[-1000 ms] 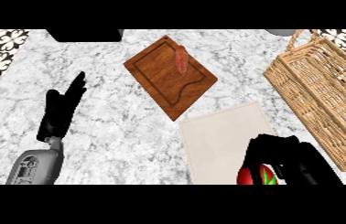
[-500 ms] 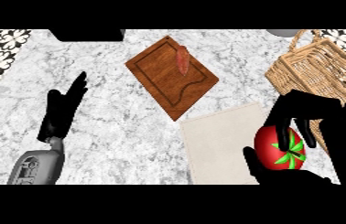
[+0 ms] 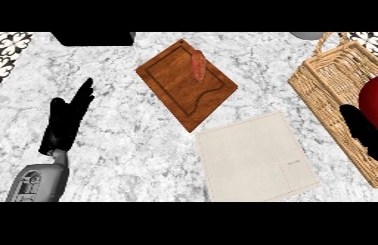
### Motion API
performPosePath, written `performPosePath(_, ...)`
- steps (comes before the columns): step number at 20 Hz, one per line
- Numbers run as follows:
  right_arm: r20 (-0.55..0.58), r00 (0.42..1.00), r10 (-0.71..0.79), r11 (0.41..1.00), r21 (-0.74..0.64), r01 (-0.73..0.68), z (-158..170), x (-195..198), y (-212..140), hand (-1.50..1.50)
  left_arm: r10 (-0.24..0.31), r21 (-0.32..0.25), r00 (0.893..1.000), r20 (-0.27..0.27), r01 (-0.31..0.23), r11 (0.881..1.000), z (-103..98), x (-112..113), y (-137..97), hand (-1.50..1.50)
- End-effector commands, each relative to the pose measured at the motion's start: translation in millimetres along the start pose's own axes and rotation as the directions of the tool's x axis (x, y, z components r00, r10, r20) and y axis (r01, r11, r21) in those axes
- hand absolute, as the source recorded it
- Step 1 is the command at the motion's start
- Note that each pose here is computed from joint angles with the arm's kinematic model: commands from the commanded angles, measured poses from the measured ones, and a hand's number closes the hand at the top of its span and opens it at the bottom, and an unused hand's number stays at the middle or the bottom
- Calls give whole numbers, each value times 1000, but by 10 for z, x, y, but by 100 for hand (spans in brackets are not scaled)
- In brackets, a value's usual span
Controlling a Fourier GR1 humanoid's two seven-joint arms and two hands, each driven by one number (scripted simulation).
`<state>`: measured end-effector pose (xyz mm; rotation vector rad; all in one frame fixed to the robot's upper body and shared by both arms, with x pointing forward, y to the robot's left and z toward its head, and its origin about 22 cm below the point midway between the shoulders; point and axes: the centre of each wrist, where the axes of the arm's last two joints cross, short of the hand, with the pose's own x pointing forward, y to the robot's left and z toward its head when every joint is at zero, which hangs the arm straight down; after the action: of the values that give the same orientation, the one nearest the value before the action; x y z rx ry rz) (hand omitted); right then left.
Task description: Pick the tomato from the placemat and place it in the basket
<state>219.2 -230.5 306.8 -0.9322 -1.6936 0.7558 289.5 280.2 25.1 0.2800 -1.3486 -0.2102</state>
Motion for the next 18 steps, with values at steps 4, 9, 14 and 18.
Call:
performPosePath(4,-164,966,199,980,62,-192,-417,-412,-668,150,10,5,1000,10,-10,1000,34,12,114,0)
performPosePath(9,-223,927,302,953,91,-289,-501,-886,-756,150,1,-14,1000,5,-1,1000,7,60,-32,0)
performPosePath(14,-184,940,287,958,85,-275,-604,-1465,-732,150,9,-8,1000,3,-9,1000,-103,14,14,0)
performPosePath(18,-125,962,243,967,110,-230,-584,-1811,-910,150,4,0,1000,9,-4,1000,-55,165,-92,0)
